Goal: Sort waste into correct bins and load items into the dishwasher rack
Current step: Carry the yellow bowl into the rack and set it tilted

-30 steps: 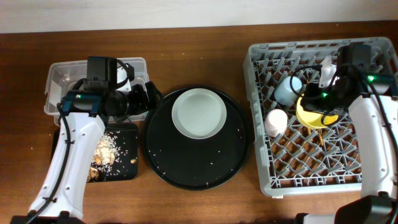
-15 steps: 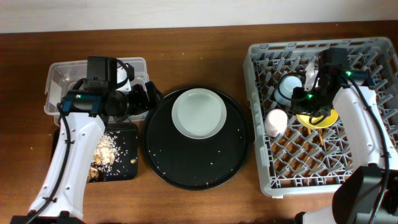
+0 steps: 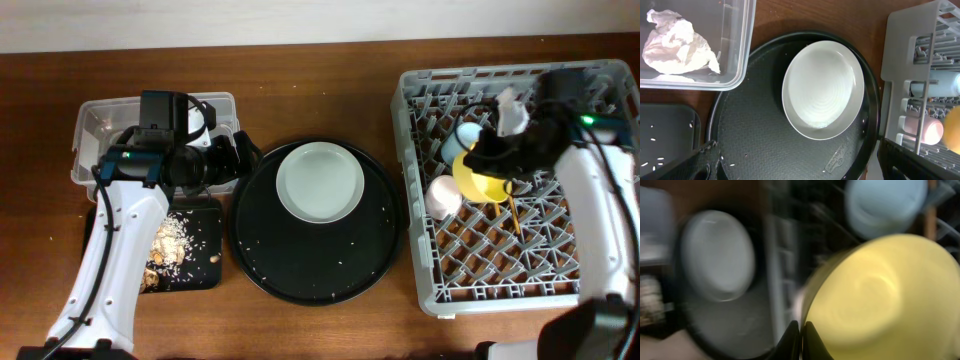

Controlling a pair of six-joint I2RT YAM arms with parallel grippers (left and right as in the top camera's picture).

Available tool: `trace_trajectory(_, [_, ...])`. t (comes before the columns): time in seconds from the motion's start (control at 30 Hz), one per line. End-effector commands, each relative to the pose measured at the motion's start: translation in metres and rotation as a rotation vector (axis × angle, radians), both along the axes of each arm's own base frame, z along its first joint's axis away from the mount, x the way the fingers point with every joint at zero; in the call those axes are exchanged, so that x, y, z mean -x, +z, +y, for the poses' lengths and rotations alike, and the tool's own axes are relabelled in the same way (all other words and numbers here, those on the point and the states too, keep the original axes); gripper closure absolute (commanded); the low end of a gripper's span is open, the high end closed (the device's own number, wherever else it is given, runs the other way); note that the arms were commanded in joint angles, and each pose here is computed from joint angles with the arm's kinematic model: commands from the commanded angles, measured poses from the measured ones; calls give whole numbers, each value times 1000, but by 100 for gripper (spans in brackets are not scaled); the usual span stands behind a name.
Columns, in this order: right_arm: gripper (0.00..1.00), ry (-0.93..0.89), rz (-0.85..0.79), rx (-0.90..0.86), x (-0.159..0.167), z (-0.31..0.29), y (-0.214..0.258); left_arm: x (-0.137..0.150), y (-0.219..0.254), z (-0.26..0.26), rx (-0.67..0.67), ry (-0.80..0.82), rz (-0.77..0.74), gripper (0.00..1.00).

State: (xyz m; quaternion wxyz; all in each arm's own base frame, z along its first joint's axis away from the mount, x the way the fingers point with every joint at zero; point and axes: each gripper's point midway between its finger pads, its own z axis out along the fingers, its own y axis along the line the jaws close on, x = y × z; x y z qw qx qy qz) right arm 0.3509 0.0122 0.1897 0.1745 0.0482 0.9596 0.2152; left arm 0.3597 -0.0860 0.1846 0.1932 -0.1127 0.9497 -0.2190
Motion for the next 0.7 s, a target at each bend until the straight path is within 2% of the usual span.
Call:
trace_trajectory(0.0, [96, 107, -174, -245, 7, 12, 52, 0, 1, 1, -8, -8, -7, 1])
trace_trajectory(0.1, [96, 106, -222, -341, 18, -5, 63, 0, 1, 1, -8, -8, -7, 1])
trace_trajectory(0.2, [96, 55, -225, -335, 25, -32, 58, 0, 1, 1, -8, -8, -7, 1])
trace_trajectory(0.4, [96, 4, -261, -457, 28, -47, 40, 0, 1, 1, -8, -8, -7, 1])
trace_trajectory(0.5, [96, 20, -344, -577, 26, -44, 44, 0, 1, 1, -8, -8, -7, 1])
trace_trajectory(0.67, [96, -4, -295, -613, 23, -47, 26, 0, 1, 1, -8, -8, -7, 1])
